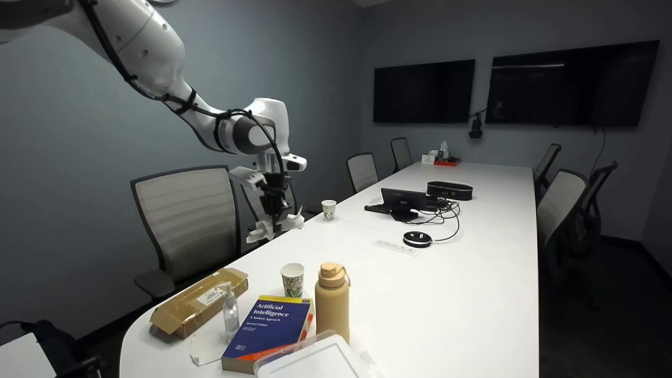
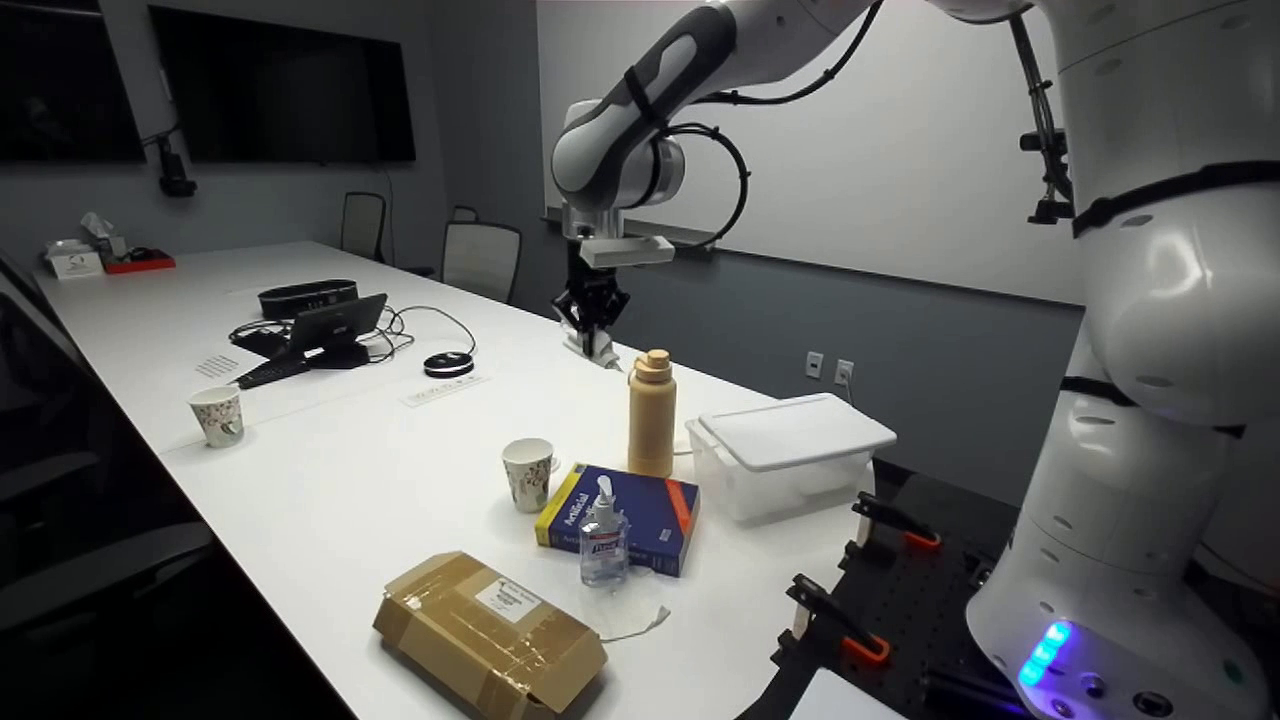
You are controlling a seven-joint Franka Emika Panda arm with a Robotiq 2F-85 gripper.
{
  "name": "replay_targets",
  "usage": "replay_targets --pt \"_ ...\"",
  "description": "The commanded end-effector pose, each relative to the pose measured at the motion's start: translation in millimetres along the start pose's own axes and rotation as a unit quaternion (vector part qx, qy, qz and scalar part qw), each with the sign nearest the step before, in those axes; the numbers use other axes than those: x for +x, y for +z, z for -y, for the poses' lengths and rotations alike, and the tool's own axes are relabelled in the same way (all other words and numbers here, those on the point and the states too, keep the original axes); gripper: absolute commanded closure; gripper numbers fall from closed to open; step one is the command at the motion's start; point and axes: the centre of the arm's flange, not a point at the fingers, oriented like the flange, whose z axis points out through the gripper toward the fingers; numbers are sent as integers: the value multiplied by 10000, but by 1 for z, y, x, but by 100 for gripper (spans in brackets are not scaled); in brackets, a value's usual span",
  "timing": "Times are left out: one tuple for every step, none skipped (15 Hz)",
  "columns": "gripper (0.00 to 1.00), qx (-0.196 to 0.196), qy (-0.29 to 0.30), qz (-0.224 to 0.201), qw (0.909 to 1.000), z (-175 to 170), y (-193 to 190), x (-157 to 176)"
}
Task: Use the paper towel to wipe the brown bottle
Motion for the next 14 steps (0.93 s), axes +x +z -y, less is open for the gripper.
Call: replay_targets --pt "99 294 -951 183 9949 40 29 -3" --pt "99 279 -1235 218 9917 53 41 -4" --pt "99 298 -1482 280 9881 62 51 -4" --pt "99 278 -1700 339 9845 72 66 -5" --pt "99 277 -1880 409 9809 81 80 -5" --pt "99 296 -2038 466 9775 90 93 -6" --pt "99 292 -2181 519 9741 99 106 -7" --pt "99 296 -2305 579 9709 107 119 -7" --pt "99 290 -2410 627 9681 114 132 -6" --pt "99 292 -2493 679 9656 121 142 -7" --pt "99 309 -2537 741 9639 127 155 -6" --pt "99 334 -2604 807 9615 133 166 -6" --pt "99 345 -2639 852 9602 139 177 -6" --pt "99 351 -2662 892 9591 145 187 -5"
